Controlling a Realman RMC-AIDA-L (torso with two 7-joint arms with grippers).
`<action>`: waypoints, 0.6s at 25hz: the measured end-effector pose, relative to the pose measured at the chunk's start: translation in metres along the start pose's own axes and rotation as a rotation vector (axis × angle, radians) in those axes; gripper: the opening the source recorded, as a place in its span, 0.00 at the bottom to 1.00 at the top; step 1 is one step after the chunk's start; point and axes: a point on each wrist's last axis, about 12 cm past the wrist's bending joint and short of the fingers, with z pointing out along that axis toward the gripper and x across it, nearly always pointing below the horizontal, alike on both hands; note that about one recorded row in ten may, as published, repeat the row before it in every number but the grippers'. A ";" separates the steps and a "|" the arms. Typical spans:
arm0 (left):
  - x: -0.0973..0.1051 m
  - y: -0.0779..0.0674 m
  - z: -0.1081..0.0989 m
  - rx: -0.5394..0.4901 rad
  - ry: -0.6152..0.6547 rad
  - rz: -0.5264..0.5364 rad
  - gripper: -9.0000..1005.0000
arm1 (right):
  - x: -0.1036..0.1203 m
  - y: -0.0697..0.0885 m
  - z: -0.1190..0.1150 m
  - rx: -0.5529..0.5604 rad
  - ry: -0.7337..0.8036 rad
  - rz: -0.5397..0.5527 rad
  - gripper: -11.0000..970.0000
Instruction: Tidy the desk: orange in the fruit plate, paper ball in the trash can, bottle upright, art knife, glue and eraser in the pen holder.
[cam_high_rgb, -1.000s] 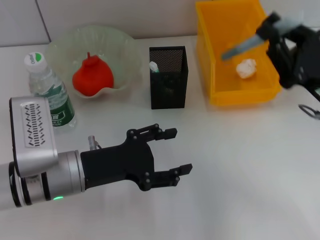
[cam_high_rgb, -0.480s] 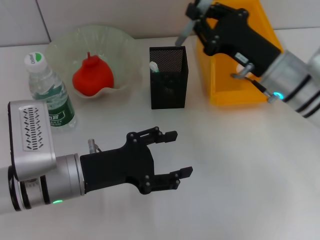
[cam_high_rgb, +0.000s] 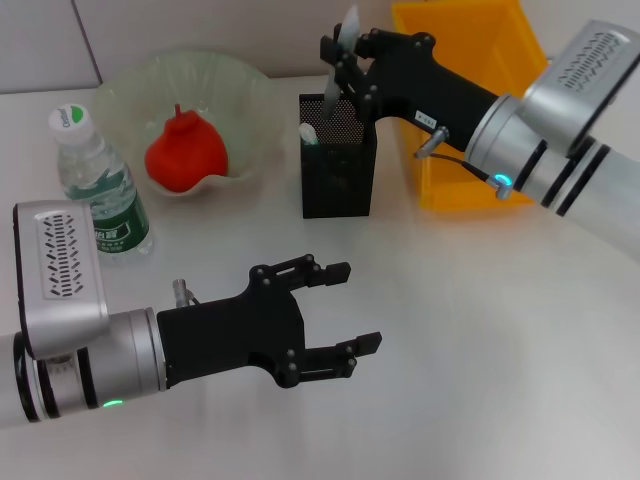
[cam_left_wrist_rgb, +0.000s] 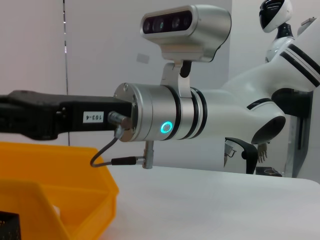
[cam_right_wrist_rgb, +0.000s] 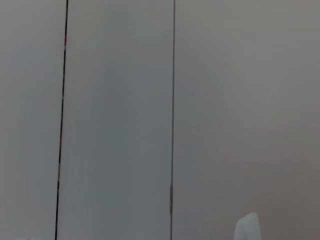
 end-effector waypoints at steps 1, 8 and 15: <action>0.000 0.000 0.000 0.000 0.000 -0.002 0.79 | 0.000 0.000 0.000 0.000 0.000 0.000 0.15; -0.001 0.000 -0.001 0.004 -0.004 -0.006 0.79 | 0.005 0.001 0.012 0.001 0.084 -0.010 0.15; 0.000 -0.001 -0.001 0.004 -0.006 -0.009 0.79 | 0.007 0.000 0.013 0.012 0.108 -0.006 0.15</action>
